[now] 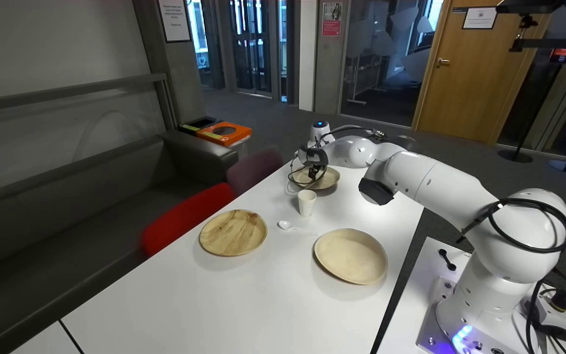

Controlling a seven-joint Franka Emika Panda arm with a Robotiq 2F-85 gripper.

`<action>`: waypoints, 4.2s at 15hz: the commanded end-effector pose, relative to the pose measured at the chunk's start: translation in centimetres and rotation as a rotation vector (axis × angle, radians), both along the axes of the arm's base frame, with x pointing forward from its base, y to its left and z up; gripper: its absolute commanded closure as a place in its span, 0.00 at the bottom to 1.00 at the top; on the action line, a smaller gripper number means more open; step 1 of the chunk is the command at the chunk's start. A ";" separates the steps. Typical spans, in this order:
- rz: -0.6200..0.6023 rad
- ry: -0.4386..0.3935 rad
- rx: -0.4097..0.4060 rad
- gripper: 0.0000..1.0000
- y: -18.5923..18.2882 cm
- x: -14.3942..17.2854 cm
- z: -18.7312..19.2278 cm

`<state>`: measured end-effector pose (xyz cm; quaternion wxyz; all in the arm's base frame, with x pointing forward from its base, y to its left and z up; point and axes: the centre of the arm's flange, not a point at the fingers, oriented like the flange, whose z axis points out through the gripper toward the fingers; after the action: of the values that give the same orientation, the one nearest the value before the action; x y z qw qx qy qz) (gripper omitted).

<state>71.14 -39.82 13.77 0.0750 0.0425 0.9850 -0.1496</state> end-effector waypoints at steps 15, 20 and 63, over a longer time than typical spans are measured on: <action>0.088 -0.134 0.100 0.00 -0.2 3.8 -1.2; 0.153 -0.170 0.108 0.00 0.3 2.2 0.8; 1.587 0.470 -0.021 0.00 2.7 -11.2 11.0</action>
<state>63.10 -38.15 25.01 -0.0511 -0.6461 0.7598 -0.0516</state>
